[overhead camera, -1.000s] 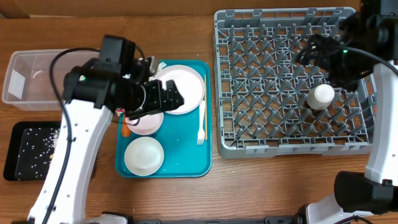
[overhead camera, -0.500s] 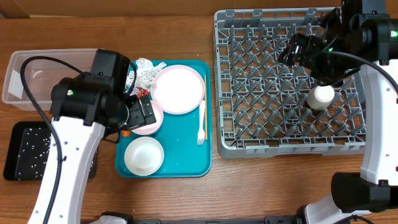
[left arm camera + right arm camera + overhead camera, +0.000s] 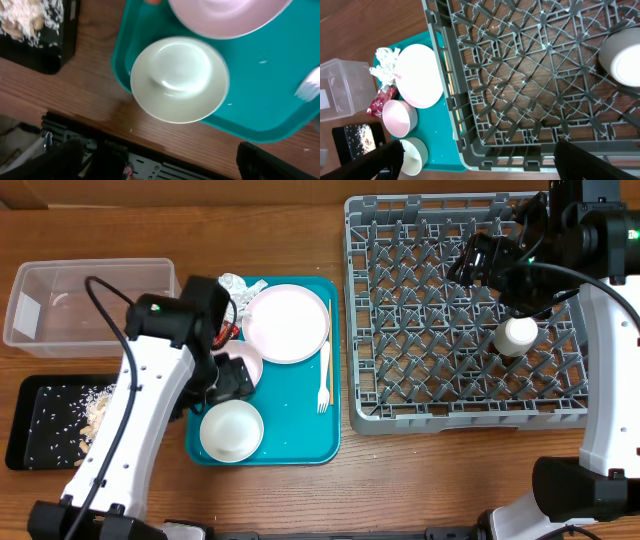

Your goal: Sort waste into correct bins and load items into the dishwasher rack

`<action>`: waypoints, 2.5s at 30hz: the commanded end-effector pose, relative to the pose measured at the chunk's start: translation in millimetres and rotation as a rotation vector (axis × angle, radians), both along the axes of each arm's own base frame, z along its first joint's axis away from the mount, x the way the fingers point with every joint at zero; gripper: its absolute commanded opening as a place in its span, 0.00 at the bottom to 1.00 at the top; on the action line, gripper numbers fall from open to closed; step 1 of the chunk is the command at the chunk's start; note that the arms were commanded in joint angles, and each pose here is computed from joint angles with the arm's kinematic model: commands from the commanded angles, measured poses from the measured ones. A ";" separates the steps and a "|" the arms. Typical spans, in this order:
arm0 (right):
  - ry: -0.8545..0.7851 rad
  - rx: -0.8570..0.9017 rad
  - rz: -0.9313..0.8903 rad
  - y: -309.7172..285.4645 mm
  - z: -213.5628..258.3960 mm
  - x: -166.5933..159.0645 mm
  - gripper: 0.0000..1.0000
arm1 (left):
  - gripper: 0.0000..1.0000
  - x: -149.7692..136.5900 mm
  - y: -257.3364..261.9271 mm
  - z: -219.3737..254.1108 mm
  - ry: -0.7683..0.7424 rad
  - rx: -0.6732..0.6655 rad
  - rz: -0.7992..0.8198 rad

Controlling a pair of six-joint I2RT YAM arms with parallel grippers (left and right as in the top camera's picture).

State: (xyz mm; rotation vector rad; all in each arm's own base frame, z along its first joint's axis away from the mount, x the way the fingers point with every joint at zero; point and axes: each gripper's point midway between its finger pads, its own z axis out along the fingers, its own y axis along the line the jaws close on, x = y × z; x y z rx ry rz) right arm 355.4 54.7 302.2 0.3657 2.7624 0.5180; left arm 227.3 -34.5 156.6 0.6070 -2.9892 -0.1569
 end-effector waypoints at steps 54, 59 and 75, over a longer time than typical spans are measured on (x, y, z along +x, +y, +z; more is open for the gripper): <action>-0.029 0.004 0.013 1.4 7.0 0.8 1.00 | 0.54 -37.4 7.7 -116.7 0.110 -0.262 0.247; -0.029 0.004 0.013 1.4 7.0 0.8 1.00 | 0.52 -30.6 -6.3 -116.0 0.087 -0.321 0.207; -0.029 0.004 0.013 1.4 7.0 0.8 1.00 | 0.33 -11.6 -78.4 -84.5 0.025 -0.451 -0.058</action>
